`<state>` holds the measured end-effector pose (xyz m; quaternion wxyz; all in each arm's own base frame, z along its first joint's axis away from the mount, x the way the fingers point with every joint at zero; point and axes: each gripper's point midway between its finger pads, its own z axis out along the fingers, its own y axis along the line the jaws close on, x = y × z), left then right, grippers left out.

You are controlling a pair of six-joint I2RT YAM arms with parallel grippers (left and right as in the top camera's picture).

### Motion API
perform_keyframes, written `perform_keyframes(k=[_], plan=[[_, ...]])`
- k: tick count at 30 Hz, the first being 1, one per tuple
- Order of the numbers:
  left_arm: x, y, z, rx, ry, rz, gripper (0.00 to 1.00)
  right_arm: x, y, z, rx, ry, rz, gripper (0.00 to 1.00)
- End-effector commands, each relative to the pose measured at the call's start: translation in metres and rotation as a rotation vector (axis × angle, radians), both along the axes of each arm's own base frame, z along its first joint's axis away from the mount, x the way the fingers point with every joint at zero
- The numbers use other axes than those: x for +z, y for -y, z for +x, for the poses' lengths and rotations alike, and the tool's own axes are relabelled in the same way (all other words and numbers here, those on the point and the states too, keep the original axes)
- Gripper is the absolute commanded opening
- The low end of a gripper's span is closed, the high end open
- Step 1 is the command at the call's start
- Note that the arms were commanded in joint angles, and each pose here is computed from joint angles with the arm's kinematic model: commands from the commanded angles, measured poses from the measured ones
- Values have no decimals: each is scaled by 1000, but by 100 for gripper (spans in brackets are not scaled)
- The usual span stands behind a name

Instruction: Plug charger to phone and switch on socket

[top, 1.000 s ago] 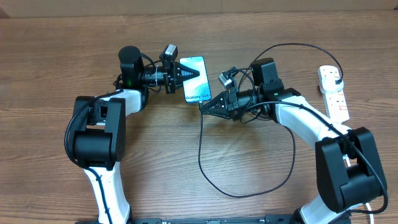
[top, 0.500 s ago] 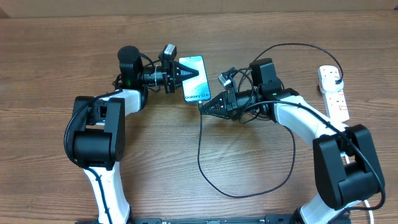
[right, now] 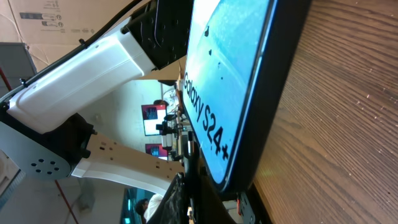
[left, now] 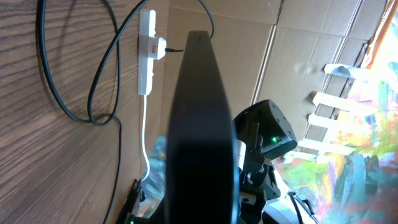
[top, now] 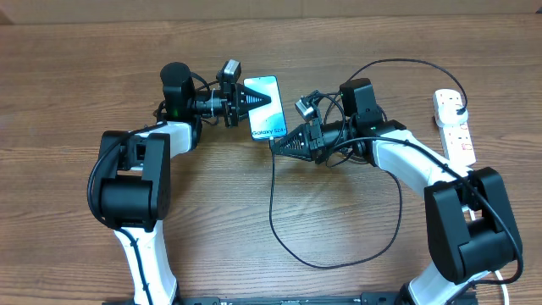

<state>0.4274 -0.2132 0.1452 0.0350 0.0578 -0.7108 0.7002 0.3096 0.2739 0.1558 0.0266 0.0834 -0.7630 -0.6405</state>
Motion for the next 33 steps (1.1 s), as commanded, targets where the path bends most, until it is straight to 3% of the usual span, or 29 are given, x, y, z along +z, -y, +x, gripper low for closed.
perform_keyframes(k=[1, 33], plan=[[6, 2, 0, -26, 52, -5, 4, -3, 0, -2, 10, -19, 8, 4], [8, 4, 3, -6, 28, -6, 5, -9, -4, -5, 6, -36, -24, 4]])
